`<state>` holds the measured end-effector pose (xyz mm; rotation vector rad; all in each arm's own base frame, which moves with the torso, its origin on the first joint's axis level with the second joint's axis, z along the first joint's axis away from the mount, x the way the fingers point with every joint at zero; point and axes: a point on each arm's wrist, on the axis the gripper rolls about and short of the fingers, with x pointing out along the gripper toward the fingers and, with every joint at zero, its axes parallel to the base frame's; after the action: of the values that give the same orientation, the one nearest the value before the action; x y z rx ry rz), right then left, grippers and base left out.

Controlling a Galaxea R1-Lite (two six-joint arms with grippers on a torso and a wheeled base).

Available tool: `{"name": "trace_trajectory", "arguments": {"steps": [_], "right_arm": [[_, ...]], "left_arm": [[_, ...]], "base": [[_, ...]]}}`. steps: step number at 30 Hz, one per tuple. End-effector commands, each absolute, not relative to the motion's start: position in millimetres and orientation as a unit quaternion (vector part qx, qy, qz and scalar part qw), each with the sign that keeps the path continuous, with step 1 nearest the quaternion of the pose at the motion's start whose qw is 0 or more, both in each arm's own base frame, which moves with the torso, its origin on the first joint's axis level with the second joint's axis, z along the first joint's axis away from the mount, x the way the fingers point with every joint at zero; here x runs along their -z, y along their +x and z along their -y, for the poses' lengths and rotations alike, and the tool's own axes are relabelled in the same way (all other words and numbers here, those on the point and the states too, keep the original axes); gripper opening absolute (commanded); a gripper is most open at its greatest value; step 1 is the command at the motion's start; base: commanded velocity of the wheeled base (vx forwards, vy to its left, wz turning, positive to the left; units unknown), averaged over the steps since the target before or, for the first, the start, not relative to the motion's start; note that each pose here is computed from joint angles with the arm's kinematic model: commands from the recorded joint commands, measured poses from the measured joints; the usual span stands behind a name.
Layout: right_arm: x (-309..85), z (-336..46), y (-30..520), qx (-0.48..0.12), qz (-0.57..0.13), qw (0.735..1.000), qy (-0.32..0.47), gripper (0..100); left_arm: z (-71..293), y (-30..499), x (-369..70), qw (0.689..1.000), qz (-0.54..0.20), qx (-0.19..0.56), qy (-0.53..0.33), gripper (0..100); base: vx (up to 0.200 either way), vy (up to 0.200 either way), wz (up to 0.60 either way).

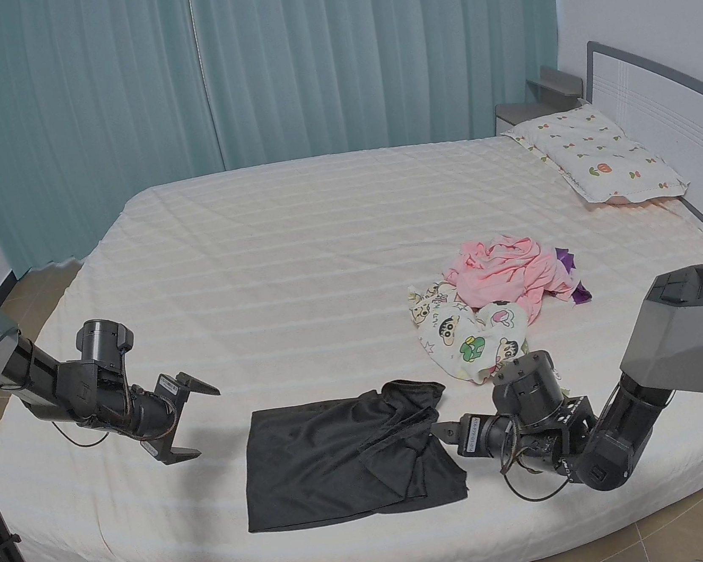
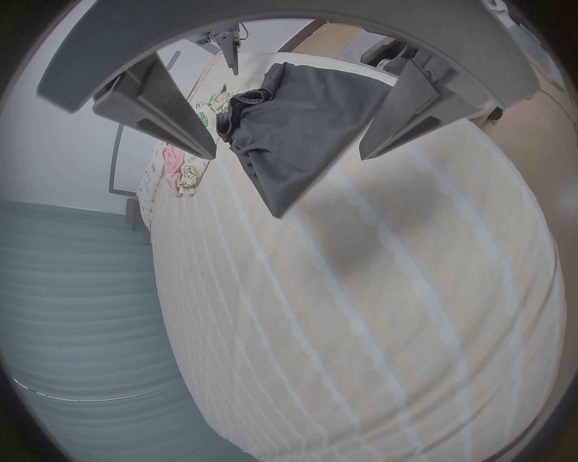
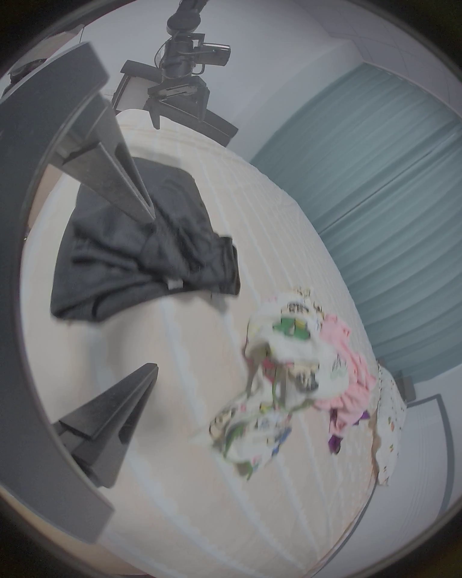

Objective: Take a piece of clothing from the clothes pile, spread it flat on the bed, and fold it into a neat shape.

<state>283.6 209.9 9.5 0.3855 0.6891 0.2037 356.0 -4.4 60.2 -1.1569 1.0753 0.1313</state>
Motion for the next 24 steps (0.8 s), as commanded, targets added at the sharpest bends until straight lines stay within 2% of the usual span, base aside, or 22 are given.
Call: {"name": "trace_trajectory", "arguments": {"steps": [1, 9, 17, 23, 24], "right_arm": [[-5, -235, 283, -0.114, -0.333, 0.92, 0.175, 100], [5, -240, 289, -0.092, -0.353, 0.918, 0.153, 100], [12, -248, 300, -0.084, -0.344, 0.928, 0.114, 100], [18, -250, 294, -0.093, -0.352, 0.927, 0.086, 100], [18, -250, 294, -0.095, -0.351, 0.928, 0.084, 0]], "left_arm": [[2, 352, -55, 0.699, -0.486, -0.065, -0.52, 100], [1, 351, -49, 0.705, -0.492, -0.065, -0.506, 100], [1, 351, -49, 0.705, -0.492, -0.067, -0.506, 100], [1, 351, -49, 0.706, -0.492, -0.067, -0.506, 100], [1, 351, -49, 0.706, -0.492, -0.067, -0.506, 100]], "base": [[0.0, 0.2, 0.0], [0.0, 0.0, 0.0], [0.0, 0.0, 0.0], [0.0, 0.0, 0.0], [0.0, 0.0, 0.0]]}}
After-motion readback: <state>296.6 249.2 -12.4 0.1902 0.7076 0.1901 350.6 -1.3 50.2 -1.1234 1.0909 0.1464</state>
